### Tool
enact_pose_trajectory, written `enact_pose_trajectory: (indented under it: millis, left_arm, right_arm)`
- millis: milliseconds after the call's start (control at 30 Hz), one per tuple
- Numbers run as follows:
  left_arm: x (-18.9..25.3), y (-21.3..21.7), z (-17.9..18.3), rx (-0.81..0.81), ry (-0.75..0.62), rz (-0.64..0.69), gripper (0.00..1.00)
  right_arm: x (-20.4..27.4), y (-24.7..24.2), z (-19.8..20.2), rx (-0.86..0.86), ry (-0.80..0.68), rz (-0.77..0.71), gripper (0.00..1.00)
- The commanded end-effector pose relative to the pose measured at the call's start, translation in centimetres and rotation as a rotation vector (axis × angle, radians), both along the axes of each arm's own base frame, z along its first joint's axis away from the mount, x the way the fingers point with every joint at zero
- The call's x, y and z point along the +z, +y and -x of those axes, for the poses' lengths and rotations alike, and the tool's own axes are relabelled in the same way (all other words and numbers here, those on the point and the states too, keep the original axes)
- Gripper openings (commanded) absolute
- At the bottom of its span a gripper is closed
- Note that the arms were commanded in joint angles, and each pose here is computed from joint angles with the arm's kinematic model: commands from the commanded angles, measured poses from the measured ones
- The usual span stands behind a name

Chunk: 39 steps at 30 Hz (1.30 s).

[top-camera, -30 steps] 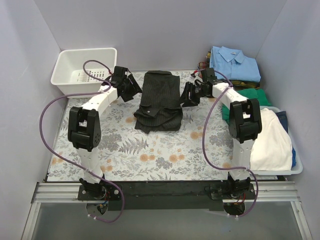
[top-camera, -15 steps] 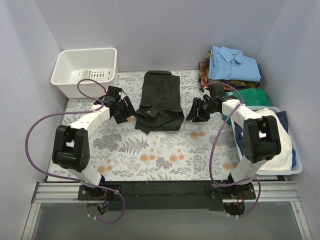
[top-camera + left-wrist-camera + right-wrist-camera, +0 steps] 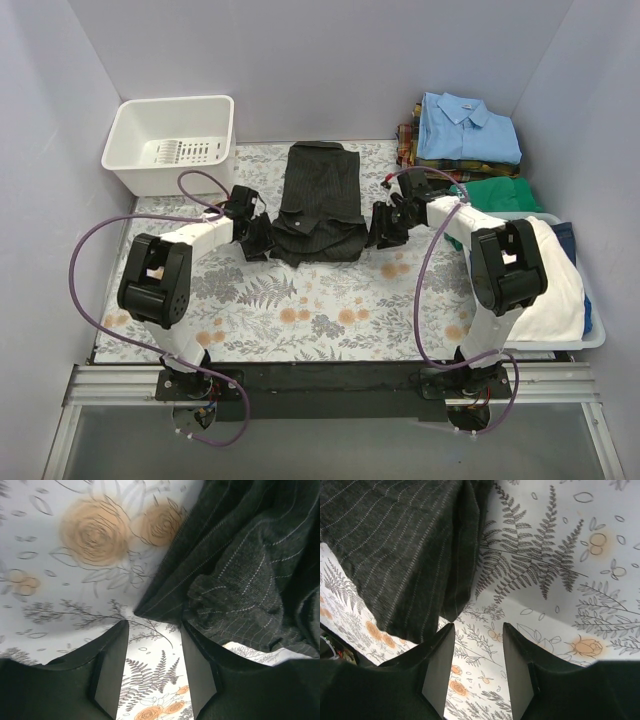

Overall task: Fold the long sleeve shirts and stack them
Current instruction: Fold the shirt

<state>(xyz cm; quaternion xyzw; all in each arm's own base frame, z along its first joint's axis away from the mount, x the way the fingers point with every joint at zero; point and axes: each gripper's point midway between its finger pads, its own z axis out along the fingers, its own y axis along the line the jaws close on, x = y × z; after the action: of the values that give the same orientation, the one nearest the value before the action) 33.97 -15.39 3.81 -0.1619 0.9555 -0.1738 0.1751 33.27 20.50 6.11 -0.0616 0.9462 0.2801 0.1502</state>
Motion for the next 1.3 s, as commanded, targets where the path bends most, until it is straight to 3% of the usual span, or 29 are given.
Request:
enact_pose_trajectory:
  millis: [0, 400, 633, 1033, 1267]
  left_arm:
    - [0.8, -2.3, -1.0, -0.064, -0.026, 0.038, 0.45]
    - [6.0, -4.8, -7.1, -0.087, -0.168, 0.098, 0.48]
    - [7.2, -5.2, -8.9, -0.092, -0.191, 0.087, 0.52]
    - [9.0, -5.7, -12.7, -0.097, -0.265, 0.061, 0.59]
    - [13.3, -8.4, -17.3, -0.120, -0.357, 0.191, 0.60]
  right_arm:
    - [1.4, 1.8, -1.5, 0.044, -0.038, -0.001, 0.50]
    - [5.2, 6.2, -5.7, 0.086, -0.112, -0.097, 0.49]
    - [6.0, 7.7, -8.9, 0.068, -0.131, -0.139, 0.49]
    - [7.3, 6.3, -17.7, -0.096, -0.182, -0.193, 0.49]
    - [8.7, 3.8, -20.1, -0.172, -0.254, -0.165, 0.48]
